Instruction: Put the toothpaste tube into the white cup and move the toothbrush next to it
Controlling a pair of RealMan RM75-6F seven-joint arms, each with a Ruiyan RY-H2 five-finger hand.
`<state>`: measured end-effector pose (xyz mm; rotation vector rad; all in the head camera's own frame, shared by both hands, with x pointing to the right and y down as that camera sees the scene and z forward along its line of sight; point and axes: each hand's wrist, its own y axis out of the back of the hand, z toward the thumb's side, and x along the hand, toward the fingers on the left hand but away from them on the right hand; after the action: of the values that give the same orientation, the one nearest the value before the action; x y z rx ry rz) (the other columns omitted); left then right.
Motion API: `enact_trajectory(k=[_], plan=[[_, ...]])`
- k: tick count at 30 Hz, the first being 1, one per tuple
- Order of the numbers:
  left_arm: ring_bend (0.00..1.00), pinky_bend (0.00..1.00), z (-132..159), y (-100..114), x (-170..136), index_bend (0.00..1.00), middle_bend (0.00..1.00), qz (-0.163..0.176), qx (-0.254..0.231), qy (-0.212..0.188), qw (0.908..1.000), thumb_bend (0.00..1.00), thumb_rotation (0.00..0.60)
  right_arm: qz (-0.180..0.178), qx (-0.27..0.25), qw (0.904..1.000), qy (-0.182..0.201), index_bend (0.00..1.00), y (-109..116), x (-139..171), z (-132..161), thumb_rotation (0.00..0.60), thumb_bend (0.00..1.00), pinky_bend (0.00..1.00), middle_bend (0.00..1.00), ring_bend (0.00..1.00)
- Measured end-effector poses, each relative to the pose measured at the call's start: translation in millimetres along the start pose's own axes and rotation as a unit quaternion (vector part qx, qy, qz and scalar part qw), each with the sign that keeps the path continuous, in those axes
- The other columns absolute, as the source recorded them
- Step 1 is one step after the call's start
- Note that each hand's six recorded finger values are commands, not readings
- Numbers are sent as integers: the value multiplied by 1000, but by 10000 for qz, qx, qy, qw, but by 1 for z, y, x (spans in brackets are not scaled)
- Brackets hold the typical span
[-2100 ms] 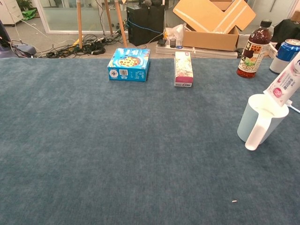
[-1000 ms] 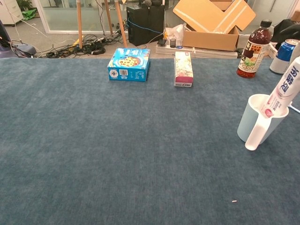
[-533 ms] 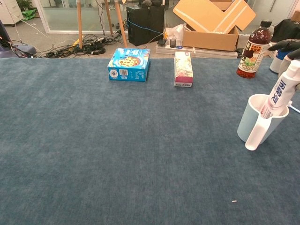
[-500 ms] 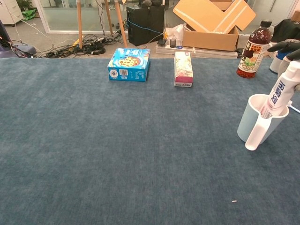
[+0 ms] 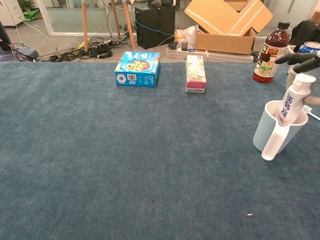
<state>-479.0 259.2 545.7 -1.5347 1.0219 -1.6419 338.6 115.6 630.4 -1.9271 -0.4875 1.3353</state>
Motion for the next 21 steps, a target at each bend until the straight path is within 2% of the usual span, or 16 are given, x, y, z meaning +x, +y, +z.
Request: enact_trajectory(k=[6, 21], plan=[[349, 451, 0, 1, 0, 279, 341, 6, -3, -1, 10000, 98, 600, 39, 7, 10000, 41, 616, -2, -3, 3, 600, 343, 53, 0, 0], [349, 451, 0, 2, -1, 279, 341, 14, -13, 3, 10000, 97, 600, 99, -27, 9998, 174, 402, -7, -10, 13, 600, 323, 53, 0, 0]])
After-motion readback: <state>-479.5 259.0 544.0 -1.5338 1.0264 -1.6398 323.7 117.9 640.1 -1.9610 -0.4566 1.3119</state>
